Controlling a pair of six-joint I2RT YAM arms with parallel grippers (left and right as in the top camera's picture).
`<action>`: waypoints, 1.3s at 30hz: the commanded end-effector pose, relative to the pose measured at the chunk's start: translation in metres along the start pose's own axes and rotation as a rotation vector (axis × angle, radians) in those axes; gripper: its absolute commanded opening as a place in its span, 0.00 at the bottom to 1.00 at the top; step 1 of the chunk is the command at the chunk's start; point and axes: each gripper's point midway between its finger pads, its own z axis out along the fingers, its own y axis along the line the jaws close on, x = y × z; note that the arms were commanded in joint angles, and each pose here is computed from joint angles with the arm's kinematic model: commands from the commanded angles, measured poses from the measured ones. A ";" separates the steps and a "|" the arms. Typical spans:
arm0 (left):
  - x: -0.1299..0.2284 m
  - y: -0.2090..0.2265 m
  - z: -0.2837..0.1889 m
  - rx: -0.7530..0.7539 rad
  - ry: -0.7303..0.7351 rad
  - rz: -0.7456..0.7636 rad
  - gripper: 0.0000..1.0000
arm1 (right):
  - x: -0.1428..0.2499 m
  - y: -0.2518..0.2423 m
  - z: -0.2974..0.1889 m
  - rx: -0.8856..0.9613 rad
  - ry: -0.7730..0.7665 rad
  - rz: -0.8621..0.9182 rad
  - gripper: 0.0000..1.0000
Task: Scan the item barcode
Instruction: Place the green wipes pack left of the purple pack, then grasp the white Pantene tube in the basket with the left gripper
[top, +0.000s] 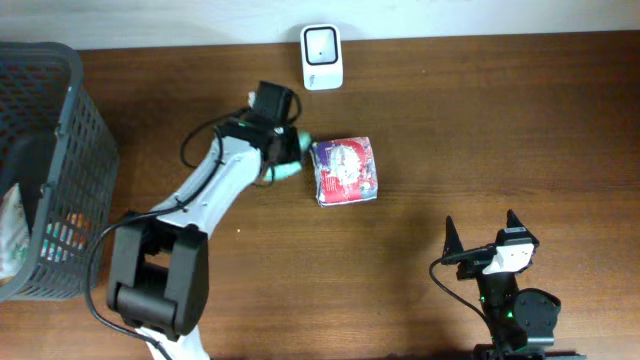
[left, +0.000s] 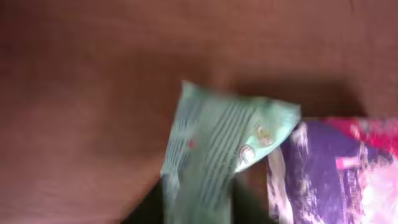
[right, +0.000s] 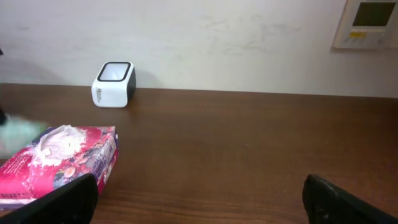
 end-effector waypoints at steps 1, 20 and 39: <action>0.005 -0.015 -0.003 0.010 -0.017 0.004 0.67 | 0.004 0.000 0.000 0.004 0.006 -0.007 0.99; -0.087 0.382 -0.342 -0.706 -0.545 -0.342 0.99 | 0.004 0.000 0.000 0.004 0.006 -0.007 0.99; 0.068 0.508 -0.139 -0.763 0.274 -0.380 0.86 | 0.004 0.000 0.000 0.004 0.006 -0.007 0.99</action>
